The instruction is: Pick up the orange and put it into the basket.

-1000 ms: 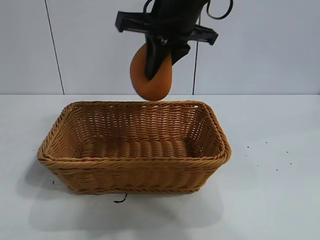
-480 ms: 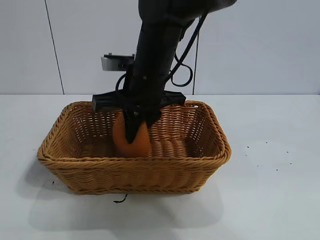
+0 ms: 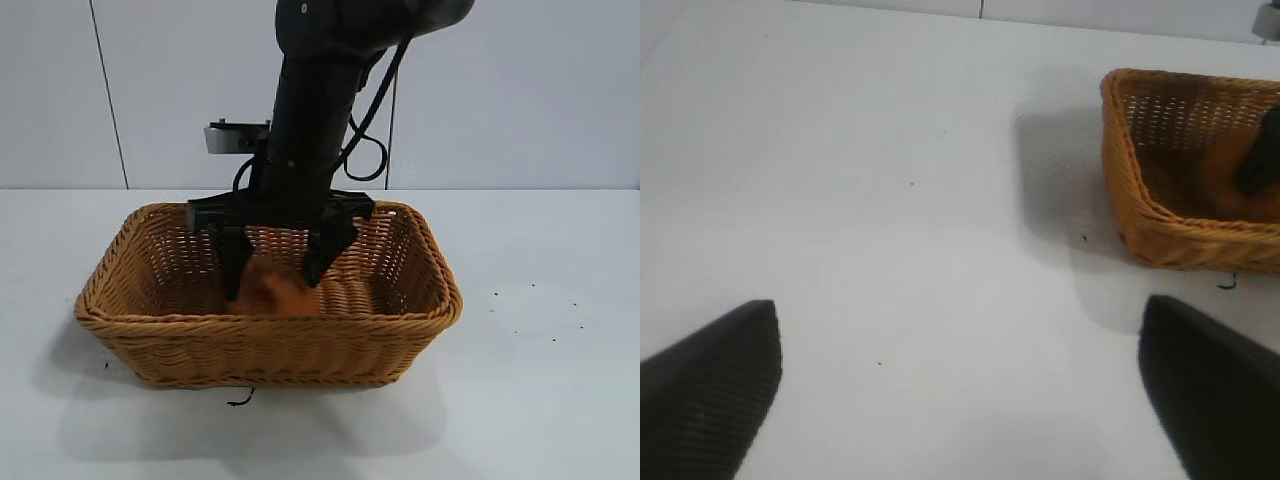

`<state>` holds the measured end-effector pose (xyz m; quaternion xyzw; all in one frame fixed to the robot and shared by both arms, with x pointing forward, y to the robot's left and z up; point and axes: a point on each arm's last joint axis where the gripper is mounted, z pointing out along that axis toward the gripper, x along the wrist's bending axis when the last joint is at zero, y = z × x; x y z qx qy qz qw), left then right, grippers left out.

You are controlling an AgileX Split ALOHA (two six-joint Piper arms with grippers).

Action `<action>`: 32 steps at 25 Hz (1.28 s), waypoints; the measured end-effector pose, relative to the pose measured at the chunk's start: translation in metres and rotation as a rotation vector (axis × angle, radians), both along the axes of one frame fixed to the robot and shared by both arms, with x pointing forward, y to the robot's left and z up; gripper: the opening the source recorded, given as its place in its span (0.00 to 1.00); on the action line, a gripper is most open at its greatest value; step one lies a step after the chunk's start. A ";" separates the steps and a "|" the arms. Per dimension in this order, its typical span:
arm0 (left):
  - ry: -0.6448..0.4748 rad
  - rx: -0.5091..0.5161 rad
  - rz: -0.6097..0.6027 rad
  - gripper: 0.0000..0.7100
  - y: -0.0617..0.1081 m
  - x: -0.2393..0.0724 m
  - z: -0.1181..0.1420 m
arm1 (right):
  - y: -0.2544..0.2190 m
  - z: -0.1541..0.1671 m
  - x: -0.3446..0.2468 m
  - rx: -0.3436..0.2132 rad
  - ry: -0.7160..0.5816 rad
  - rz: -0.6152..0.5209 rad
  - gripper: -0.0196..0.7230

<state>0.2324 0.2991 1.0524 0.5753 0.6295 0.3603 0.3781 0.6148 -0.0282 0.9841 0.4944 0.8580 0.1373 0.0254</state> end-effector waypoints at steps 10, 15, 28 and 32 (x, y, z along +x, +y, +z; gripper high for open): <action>0.000 0.000 0.000 0.98 0.000 0.000 0.000 | -0.026 0.049 0.012 -0.052 -0.060 -0.069 0.96; 0.000 0.000 0.000 0.98 0.000 0.000 0.000 | -0.062 0.049 0.031 -0.061 -0.049 -0.158 0.96; 0.000 0.000 0.000 0.98 0.000 0.000 0.000 | -0.234 0.050 0.080 -0.130 -0.058 -0.533 0.96; 0.000 0.000 0.000 0.98 0.000 0.000 0.000 | -0.261 0.049 0.081 -0.128 -0.052 -0.593 0.96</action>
